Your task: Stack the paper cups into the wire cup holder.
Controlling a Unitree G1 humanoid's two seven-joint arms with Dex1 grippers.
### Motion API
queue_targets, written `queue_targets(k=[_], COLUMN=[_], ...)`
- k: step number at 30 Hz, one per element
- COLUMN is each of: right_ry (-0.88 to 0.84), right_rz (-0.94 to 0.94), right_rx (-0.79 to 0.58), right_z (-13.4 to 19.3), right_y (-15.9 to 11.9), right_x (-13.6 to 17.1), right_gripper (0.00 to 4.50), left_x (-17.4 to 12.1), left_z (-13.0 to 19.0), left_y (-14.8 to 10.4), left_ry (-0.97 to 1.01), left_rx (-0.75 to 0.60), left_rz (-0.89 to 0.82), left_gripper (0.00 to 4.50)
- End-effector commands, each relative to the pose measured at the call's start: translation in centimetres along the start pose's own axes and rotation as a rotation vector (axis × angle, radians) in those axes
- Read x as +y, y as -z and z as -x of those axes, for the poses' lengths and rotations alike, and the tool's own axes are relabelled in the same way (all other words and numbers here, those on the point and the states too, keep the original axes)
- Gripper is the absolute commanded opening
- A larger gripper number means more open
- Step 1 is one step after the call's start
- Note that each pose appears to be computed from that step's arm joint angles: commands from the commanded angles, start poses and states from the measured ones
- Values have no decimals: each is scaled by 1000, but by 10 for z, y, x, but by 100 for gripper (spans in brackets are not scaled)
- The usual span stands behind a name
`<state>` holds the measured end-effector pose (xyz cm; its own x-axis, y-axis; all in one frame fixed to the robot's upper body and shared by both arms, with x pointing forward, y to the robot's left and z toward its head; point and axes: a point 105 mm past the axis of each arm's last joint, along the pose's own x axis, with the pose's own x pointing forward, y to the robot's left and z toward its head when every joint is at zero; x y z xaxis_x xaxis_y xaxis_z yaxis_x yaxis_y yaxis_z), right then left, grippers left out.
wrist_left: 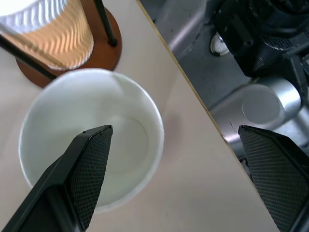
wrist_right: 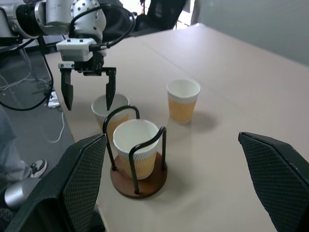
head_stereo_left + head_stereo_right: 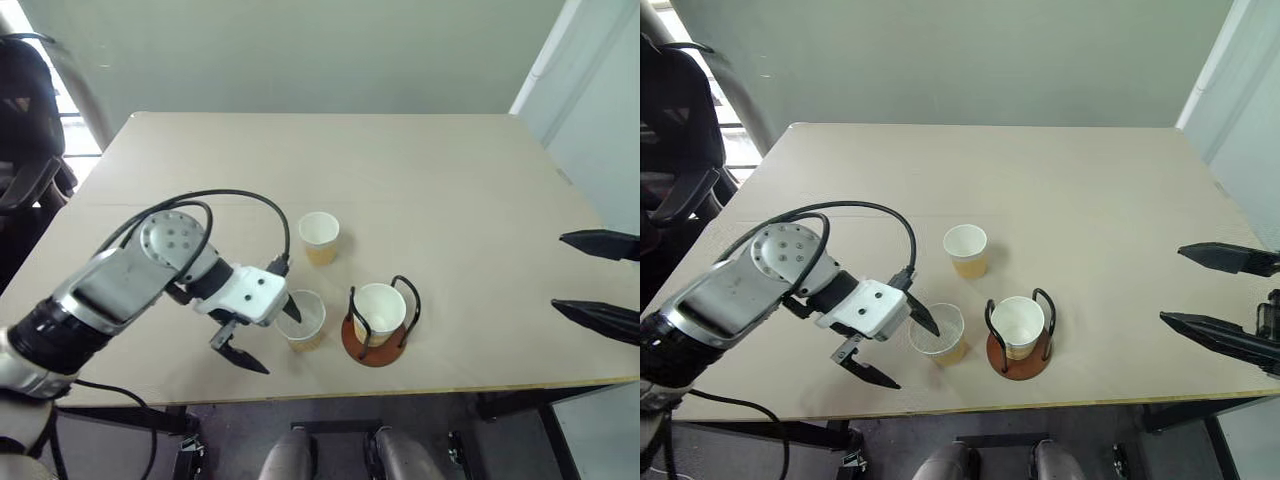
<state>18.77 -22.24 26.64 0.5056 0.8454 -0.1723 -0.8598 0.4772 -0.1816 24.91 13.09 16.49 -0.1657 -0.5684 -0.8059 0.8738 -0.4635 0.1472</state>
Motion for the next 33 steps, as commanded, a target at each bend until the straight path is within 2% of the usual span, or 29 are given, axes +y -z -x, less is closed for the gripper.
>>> queue_targets(k=[1, 2, 12, 13, 22, 27, 33], right_ry=[10, 11, 18, 19, 21, 38, 53], right_rz=[50, 54, 71, 72, 89, 109, 148], right_rx=[9, 13, 31, 32, 58, 70, 56], right_z=[-2, -3, -7, -7, -2, 10, 13], right_y=[-7, -7, -8, -8, -8, -10, -19], right_x=[2, 3, 5, 5, 1, -3, -3], right_gripper=[450, 450, 450, 450, 450, 450, 450], left_x=[-2, -3, -4, -3, 5, 25, 65], left_z=[6, 6, 3, 3, 16, 54, 97], left_y=[-3, -2, 9, 10, 7, -18, -45], left_ry=[25, 30, 31, 28, -31, -149, -293], left_rx=[-1, 2, 31, 34, 18, -68, -82], left_rz=[-17, -18, -19, -19, -16, -46, -177], left_gripper=[408, 390, 26, 4, 4, 4, 4])
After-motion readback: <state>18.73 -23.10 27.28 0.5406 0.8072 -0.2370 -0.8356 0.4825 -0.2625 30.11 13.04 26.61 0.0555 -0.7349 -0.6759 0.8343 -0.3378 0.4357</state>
